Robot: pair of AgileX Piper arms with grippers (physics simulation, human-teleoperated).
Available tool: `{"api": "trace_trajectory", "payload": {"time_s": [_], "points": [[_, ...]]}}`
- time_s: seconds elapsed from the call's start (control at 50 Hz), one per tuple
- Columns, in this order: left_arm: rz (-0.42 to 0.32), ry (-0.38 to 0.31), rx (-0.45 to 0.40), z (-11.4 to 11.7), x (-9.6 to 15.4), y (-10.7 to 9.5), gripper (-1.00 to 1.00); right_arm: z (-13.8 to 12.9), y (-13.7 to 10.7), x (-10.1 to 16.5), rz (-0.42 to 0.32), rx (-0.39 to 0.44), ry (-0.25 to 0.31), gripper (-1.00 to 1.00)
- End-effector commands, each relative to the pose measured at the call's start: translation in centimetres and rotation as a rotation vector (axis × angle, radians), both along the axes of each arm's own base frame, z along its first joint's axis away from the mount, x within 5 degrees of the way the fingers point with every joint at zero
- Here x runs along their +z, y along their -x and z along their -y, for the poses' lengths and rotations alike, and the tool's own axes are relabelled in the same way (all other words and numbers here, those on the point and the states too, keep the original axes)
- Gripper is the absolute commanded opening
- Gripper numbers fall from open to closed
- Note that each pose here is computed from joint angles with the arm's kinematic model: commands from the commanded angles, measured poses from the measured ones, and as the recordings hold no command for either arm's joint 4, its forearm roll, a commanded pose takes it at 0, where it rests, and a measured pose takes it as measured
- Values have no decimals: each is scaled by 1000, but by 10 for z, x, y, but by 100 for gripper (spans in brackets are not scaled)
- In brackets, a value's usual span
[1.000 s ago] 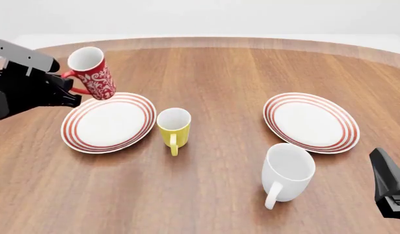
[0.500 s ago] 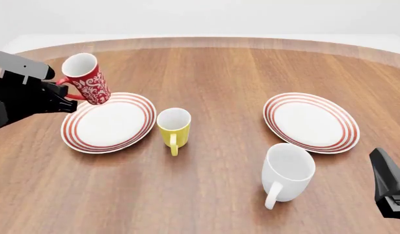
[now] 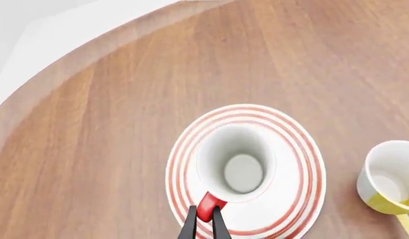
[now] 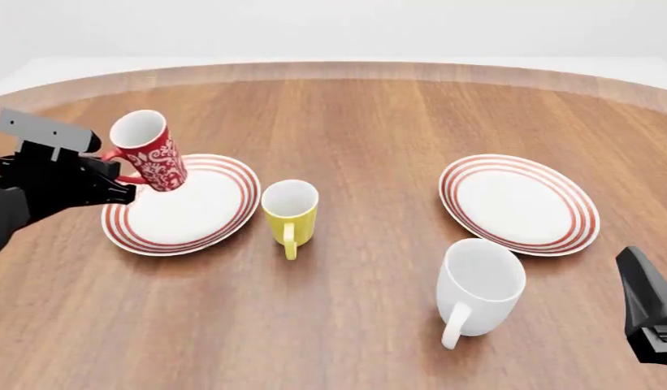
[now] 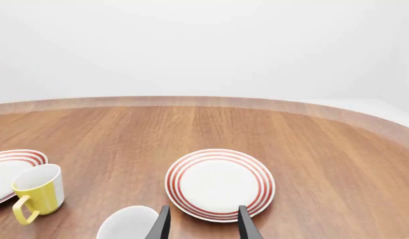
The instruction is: Put the red mug on the left plate.
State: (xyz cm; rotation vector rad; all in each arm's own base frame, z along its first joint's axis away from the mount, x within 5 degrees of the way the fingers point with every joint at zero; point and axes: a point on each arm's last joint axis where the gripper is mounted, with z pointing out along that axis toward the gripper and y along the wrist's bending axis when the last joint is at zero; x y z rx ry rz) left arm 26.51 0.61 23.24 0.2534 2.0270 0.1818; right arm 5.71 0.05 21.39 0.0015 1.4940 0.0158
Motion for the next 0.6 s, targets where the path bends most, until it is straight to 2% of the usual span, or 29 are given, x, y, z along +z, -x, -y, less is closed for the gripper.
{"api": "trace_trajectory", "payload": {"time_s": [0.02, 0.6], "points": [[-14, 16, 4, 2, -12, -3, -100, 0, 0, 0, 0, 0, 0, 100], [-62, 16, -20, 8, -39, -14, -100, 0, 0, 0, 0, 0, 0, 100]]}}
